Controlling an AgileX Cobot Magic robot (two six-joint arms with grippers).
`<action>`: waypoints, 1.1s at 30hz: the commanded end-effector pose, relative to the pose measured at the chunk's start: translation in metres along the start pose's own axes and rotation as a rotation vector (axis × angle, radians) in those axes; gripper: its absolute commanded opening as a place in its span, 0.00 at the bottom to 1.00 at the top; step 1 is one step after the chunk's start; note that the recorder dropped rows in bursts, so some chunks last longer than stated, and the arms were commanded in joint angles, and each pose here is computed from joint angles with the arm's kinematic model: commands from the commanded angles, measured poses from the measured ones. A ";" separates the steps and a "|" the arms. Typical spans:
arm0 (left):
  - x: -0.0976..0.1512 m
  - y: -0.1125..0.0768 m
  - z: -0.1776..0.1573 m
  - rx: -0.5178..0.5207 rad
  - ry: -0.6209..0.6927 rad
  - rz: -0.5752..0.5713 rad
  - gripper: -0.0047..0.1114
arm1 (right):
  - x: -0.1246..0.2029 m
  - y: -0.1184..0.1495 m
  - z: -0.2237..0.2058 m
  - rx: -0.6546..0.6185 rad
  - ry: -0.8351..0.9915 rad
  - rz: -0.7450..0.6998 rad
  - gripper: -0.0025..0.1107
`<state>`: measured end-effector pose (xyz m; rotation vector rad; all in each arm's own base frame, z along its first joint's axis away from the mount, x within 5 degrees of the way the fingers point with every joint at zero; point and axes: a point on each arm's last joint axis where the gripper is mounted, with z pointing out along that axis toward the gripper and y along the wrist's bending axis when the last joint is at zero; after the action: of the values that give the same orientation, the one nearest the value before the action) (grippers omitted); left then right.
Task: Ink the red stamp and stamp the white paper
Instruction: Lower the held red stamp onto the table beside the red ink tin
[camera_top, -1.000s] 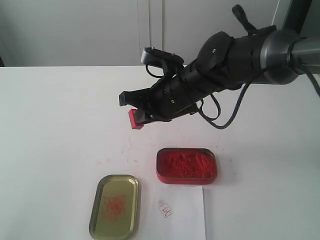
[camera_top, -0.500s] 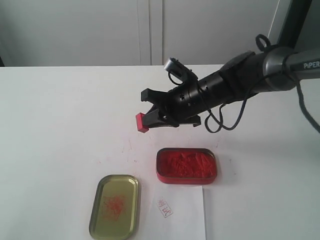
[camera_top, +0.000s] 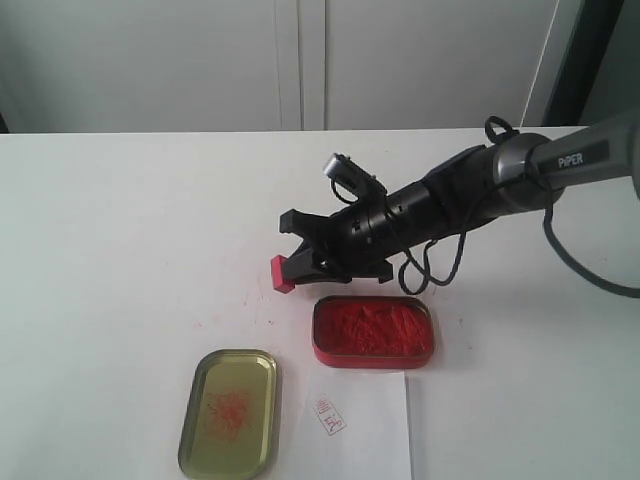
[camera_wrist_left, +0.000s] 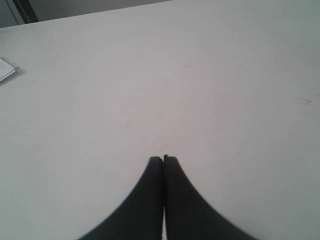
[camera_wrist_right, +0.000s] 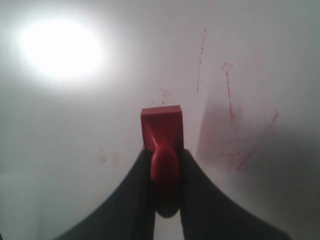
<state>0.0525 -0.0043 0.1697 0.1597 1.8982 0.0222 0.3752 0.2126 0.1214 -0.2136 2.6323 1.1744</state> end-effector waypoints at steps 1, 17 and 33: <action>0.001 0.000 0.000 -0.003 -0.002 0.000 0.04 | -0.002 -0.005 0.002 0.007 -0.007 0.021 0.02; 0.001 0.000 0.000 -0.003 -0.002 0.000 0.04 | -0.003 -0.006 0.002 0.021 -0.020 0.044 0.27; 0.001 0.000 0.000 -0.003 -0.002 0.000 0.04 | -0.006 -0.008 0.001 0.050 -0.053 0.078 0.41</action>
<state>0.0525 -0.0043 0.1697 0.1597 1.8982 0.0222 0.3796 0.2102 0.1130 -0.0879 2.6581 1.1303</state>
